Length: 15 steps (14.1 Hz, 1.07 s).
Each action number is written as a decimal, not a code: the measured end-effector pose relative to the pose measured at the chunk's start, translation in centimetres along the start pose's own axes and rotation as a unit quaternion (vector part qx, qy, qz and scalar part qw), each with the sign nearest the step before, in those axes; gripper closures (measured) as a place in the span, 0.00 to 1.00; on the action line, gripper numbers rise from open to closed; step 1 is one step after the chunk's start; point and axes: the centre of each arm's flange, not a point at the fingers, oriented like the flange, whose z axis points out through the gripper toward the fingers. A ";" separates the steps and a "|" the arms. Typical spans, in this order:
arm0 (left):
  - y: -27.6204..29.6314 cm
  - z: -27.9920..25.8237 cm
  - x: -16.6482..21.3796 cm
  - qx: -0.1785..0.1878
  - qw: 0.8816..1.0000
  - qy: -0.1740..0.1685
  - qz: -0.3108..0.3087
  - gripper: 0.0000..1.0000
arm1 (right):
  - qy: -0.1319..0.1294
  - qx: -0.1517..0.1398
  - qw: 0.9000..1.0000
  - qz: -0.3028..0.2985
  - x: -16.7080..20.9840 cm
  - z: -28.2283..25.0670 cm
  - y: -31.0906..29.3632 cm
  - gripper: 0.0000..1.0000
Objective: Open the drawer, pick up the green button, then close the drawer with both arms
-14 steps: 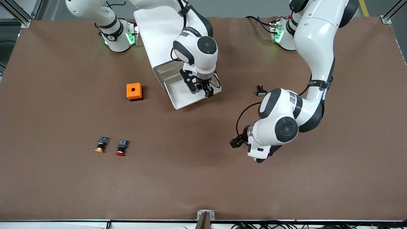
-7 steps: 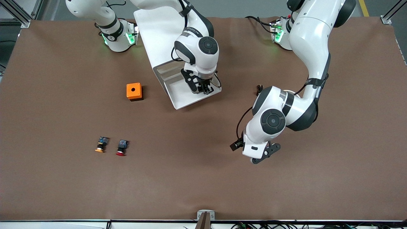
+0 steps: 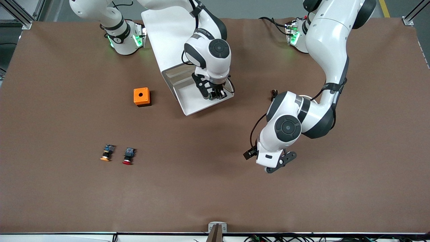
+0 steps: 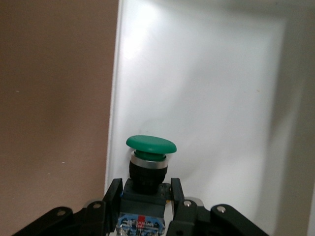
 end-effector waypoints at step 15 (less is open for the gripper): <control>4.2 6.3 -9.9 0.023 0.998 -0.013 0.063 0.00 | 0.003 0.036 0.905 -0.425 35.9 0.3 -5.7 0.56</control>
